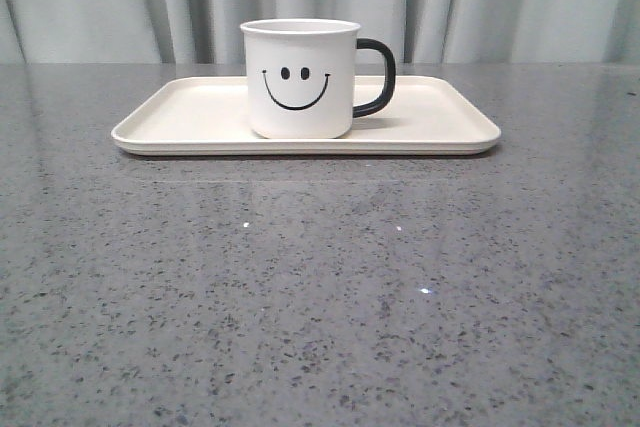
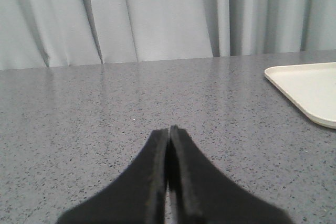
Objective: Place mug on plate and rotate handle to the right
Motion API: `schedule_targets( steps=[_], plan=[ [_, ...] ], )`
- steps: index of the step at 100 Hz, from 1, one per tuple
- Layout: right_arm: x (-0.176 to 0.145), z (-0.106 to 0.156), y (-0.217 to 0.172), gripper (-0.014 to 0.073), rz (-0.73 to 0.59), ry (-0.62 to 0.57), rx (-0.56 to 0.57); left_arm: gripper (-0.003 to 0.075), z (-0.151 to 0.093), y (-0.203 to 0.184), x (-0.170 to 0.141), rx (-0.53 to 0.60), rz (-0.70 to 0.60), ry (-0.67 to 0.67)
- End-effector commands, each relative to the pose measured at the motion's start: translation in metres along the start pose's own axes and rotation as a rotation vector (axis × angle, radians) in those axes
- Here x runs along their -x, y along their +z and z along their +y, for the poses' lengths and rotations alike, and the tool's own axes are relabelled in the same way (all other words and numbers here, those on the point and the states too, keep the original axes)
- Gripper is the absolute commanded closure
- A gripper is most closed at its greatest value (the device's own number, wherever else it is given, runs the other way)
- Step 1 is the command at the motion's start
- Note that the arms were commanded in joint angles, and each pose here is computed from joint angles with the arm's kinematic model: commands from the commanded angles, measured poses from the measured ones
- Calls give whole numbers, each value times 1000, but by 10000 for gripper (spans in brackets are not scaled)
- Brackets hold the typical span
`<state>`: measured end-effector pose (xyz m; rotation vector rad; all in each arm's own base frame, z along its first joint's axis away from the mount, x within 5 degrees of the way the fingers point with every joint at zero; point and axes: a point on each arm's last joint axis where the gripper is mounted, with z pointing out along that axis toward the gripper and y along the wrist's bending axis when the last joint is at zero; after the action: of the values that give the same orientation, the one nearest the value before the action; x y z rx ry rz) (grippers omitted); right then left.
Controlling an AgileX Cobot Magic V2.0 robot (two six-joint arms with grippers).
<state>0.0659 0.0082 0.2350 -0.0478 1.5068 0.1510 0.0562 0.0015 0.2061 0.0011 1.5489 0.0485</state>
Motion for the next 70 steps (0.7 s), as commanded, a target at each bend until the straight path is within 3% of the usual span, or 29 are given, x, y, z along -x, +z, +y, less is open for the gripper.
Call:
schedule_targets(
  steps=[1, 21, 70],
  plan=[
    [5, -3, -3, 663, -107, 19, -39, 739, 1, -3, 8, 11, -113, -4],
    [-19, -7, -10, 663, -113, 1, -96, 739, 1, -3, 8, 11, -113, -4],
    [-20, -9, -15, 663, -122, 1, -139, 739, 1, -3, 8, 11, -113, -4]
  ],
)
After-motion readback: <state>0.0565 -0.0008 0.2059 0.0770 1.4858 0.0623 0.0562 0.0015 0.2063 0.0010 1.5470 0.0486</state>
